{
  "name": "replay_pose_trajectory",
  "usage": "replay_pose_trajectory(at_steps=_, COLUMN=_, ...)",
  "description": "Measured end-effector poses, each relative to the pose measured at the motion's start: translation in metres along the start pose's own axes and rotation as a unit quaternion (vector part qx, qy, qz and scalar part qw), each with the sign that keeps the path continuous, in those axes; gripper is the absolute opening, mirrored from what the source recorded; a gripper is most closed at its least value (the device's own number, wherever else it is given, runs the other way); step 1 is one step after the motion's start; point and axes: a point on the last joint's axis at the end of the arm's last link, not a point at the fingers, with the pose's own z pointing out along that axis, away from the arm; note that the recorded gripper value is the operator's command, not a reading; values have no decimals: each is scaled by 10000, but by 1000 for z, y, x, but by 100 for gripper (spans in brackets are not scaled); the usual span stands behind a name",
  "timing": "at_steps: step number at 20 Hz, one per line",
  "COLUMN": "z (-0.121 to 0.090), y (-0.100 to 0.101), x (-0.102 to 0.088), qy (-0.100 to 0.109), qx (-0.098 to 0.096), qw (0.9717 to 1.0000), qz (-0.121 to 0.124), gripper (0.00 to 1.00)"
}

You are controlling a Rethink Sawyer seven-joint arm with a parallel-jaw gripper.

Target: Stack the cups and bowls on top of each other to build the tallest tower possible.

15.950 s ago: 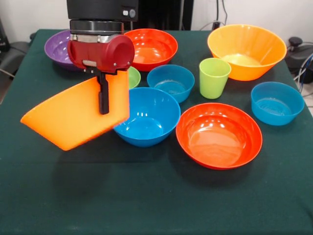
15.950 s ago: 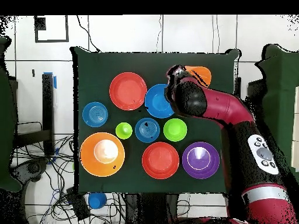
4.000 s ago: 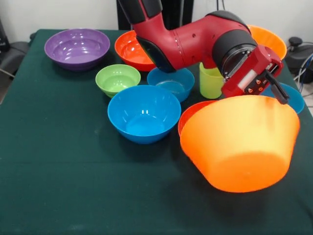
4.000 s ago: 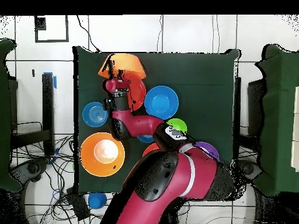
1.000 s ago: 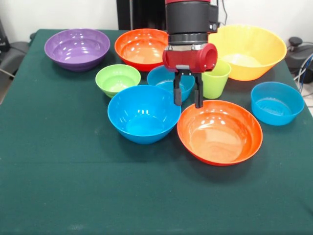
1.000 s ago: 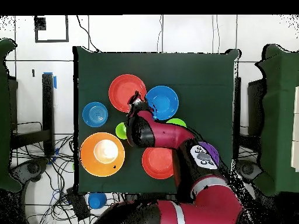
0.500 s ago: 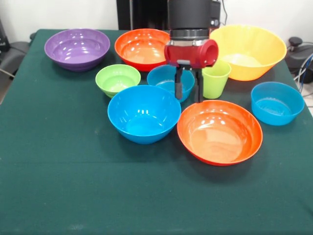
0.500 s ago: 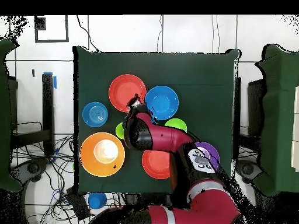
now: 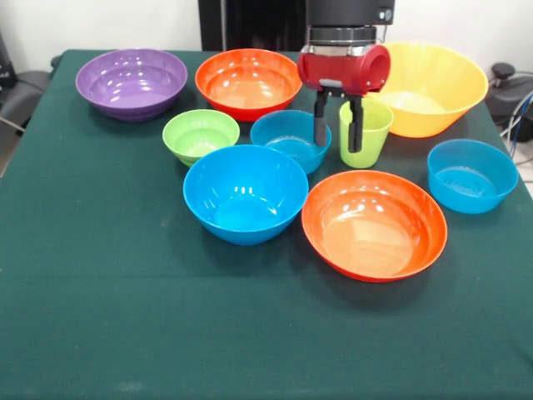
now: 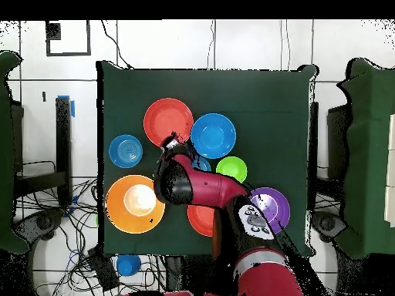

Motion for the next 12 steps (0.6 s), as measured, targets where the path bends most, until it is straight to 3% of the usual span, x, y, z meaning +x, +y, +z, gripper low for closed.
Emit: replay_pose_trajectory(at_steps=12, z=34, y=-34, x=-18, qy=-46, qx=301, qw=9991, qz=279, gripper=100)
